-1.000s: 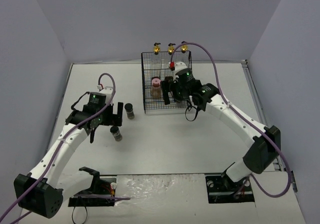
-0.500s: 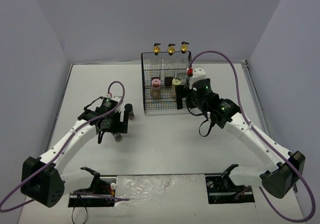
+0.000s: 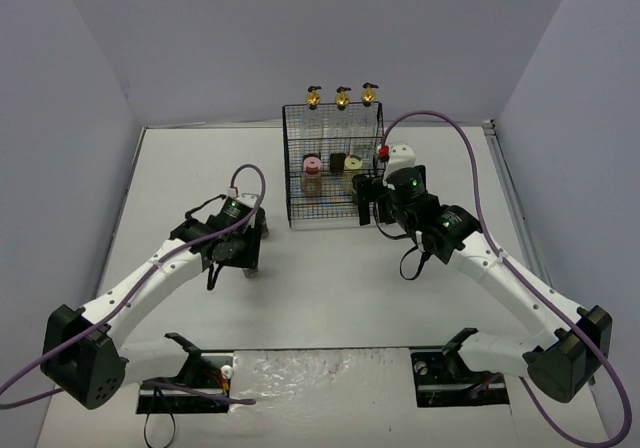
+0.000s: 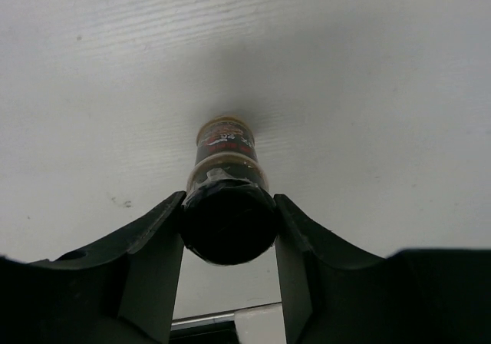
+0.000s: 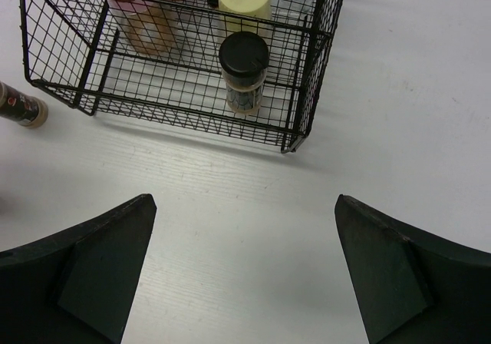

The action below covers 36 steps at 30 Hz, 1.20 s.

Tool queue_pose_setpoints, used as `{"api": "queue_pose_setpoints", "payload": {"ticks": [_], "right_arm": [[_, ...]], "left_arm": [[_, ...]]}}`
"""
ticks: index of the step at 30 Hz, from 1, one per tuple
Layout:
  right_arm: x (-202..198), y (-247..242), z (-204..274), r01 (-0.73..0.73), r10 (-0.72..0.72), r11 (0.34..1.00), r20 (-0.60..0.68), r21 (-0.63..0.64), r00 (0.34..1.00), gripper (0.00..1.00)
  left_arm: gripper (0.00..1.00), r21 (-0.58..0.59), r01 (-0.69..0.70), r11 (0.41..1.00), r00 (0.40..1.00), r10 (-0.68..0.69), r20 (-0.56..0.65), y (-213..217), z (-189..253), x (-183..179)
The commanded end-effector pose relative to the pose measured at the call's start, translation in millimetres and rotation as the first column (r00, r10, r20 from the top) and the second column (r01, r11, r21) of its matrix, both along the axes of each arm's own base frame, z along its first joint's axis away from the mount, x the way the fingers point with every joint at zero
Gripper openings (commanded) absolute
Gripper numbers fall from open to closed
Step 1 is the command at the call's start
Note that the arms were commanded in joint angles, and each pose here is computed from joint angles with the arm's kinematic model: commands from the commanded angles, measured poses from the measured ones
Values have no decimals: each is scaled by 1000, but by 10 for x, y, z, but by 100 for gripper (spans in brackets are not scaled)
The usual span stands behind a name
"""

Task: Organize the condiment bottles

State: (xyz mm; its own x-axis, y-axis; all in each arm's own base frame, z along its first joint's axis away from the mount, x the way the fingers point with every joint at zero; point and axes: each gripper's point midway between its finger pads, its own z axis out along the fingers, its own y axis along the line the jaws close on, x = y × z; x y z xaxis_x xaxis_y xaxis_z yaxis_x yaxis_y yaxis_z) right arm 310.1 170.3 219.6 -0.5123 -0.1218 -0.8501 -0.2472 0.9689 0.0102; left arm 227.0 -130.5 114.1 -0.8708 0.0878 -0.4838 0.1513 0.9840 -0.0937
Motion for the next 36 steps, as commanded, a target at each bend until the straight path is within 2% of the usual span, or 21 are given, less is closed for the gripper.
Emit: {"api": "queue_pose_setpoints", "payload": {"ticks": [1,7,12,21,28,36], "right_arm": [[39,-123,316,64,-72,995,111,70,991,100],[-78,-337,441,121,-137,987,161,106,977,100],[-166,-465,493,154,-180,978,185,144,966,100],[-293,-504,372,157,-191,967,161,201,968,100],[-377,-512,275,156,-193,959,142,235,971,100],[-423,-592,258,169,-208,958,159,230,965,100]], "left_arm": [[17,-87,11,996,987,3,162,-282,651,310],[17,-129,102,986,965,-66,256,-684,1193,603],[17,-148,150,978,941,-96,325,-1084,1517,1021],[17,-175,180,968,919,-103,380,-1675,1732,1612],[16,-156,191,969,929,-127,347,-2000,1493,1814],[16,-141,212,967,946,-166,278,-2250,1172,1802]]}}
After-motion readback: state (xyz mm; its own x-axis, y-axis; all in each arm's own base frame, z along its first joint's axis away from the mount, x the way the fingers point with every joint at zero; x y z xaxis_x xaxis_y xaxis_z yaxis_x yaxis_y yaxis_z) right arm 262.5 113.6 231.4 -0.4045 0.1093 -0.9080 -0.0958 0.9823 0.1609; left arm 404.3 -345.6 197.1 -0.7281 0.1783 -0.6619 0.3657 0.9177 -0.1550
